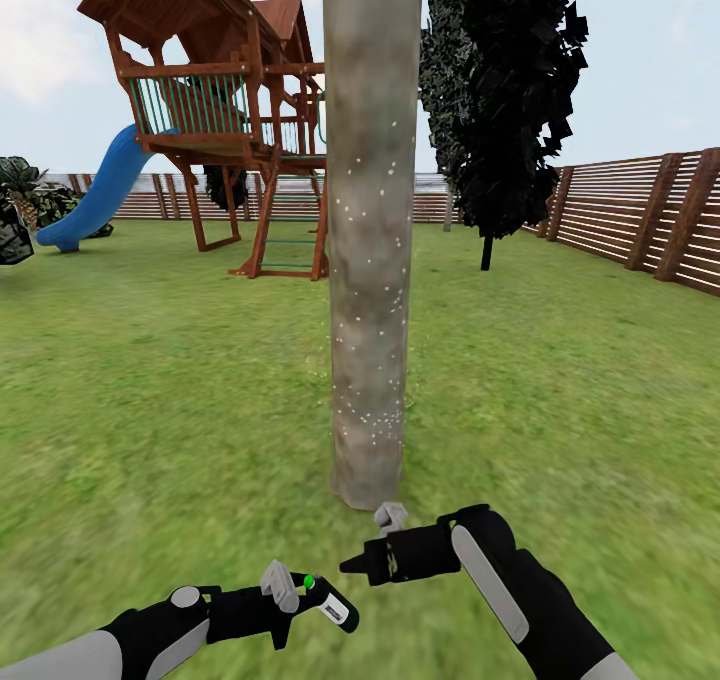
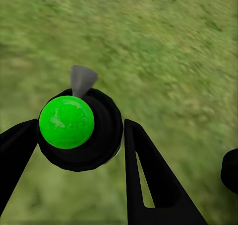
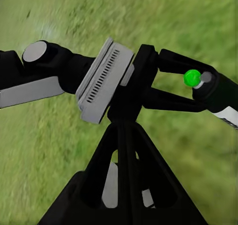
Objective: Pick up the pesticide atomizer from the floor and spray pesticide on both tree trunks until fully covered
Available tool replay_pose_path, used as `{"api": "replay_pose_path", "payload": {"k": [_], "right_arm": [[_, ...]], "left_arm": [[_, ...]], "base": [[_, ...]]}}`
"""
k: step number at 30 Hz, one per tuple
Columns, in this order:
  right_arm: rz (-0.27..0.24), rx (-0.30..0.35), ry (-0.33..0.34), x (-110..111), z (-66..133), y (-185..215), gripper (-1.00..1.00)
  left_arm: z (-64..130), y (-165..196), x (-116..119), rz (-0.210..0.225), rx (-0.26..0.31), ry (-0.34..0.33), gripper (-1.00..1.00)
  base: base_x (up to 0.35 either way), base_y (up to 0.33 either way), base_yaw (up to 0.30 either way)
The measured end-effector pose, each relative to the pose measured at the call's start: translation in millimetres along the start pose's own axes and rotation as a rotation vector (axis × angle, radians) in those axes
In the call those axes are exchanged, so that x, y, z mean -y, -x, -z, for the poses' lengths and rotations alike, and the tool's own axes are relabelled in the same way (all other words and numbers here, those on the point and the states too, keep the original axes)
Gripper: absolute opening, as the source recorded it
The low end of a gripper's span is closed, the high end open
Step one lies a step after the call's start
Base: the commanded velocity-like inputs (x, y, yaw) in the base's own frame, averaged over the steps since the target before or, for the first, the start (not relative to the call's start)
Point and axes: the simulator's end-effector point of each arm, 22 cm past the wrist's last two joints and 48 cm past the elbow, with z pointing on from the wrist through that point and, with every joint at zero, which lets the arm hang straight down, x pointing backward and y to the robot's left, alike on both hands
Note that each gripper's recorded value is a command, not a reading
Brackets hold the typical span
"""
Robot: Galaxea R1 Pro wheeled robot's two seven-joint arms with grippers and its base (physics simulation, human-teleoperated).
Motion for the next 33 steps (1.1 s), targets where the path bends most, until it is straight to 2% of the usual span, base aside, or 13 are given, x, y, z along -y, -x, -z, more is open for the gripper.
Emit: {"api": "replay_pose_path", "payload": {"k": [7, 11, 19, 26, 29, 33], "right_arm": [[-0.003, 0.003, -0.052, 11.4, -0.2, 1.0, -1.0], [-0.017, 0.032, -0.057, 13.5, 3.7, 9.8, -1.0], [-0.019, 0.037, -0.057, 13.6, 4.3, 11.3, -1.0], [-0.019, 0.039, -0.066, 8.3, -4.8, 13.2, -1.0], [-0.02, 0.041, -0.098, 10.6, -10.0, 13.8, -1.0], [-0.023, 0.041, -0.106, 11.8, -11.2, 13.5, -1.0]], "left_arm": [[0.0, 0.0, 0.0, 0.0, 0.0, 0.0, -1.0], [0.0, -0.3, 0.2, -0.002, -0.001, -0.001, -1.0], [0.3, 1.8, -0.1, -0.015, 0.009, 0.0, -1.0], [0.2, 2.1, 0.0, -0.017, 0.011, 0.0, -1.0], [0.1, 2.7, 0.2, -0.018, 0.013, -0.001, -1.0], [0.1, 2.8, 0.2, -0.019, 0.013, -0.001, -1.0]], "base": [[0.0, 0.0, 0.0], [0.0, 0.0, 0.0], [0.0, 0.0, 0.0], [0.0, 0.0, 0.0], [0.0, 0.0, 0.0], [0.0, 0.0, 0.0]]}}
